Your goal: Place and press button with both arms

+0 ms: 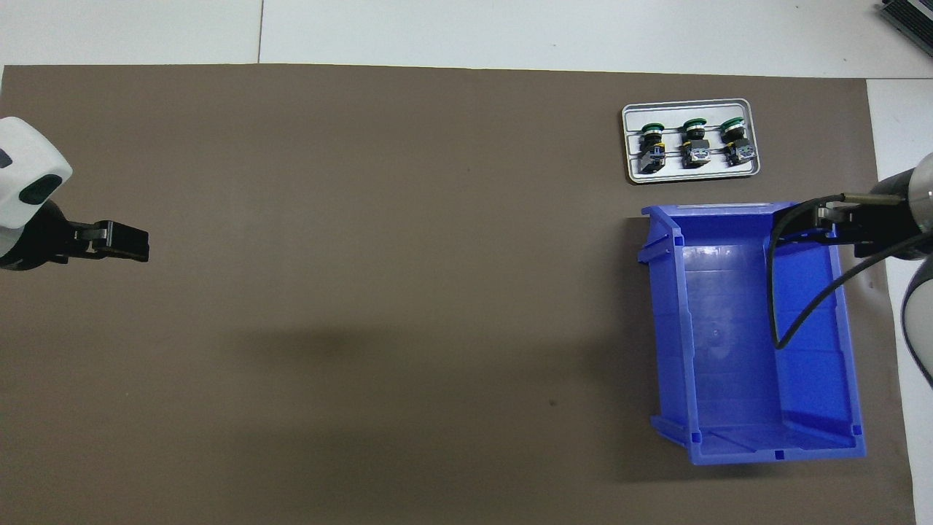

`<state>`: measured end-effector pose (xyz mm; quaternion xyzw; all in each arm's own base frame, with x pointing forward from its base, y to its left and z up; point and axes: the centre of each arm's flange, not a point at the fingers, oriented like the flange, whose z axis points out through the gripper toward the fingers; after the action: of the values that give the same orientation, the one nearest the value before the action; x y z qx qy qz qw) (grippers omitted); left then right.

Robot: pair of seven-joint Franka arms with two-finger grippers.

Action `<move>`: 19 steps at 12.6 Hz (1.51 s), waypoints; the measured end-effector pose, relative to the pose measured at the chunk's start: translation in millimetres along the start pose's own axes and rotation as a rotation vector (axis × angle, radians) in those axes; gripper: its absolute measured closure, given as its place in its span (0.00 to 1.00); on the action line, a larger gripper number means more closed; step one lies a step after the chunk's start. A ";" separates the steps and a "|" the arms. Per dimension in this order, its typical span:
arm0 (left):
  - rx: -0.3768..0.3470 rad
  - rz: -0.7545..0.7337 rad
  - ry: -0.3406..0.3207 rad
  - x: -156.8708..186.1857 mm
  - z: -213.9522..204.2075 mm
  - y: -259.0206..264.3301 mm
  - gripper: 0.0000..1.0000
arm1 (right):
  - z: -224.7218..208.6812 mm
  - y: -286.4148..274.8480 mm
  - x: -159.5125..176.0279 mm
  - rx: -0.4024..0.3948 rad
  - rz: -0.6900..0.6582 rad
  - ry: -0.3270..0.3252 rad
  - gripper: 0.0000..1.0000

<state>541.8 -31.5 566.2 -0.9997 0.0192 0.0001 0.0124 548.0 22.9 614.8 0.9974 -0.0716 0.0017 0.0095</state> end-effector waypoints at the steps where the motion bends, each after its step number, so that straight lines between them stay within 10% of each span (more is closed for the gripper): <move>1: 0.000 0.000 0.000 0.0 0.0 0.0 0.00 | 0.0 -0.1 0.0 0.000 0.000 0.000 0.00; 13: 0.000 0.000 0.000 0.0 0.0 0.0 0.00 | -1.5 2.9 2.4 0.003 0.006 0.015 0.06; 19: 0.000 0.000 0.000 0.0 0.0 0.0 0.00 | 30.0 17.1 84.1 0.015 0.055 0.062 0.12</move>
<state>541.8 -31.5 566.2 -0.9997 0.0192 0.0002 0.0124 628.8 -6.6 585.5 0.9946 -0.0986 0.0334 0.0040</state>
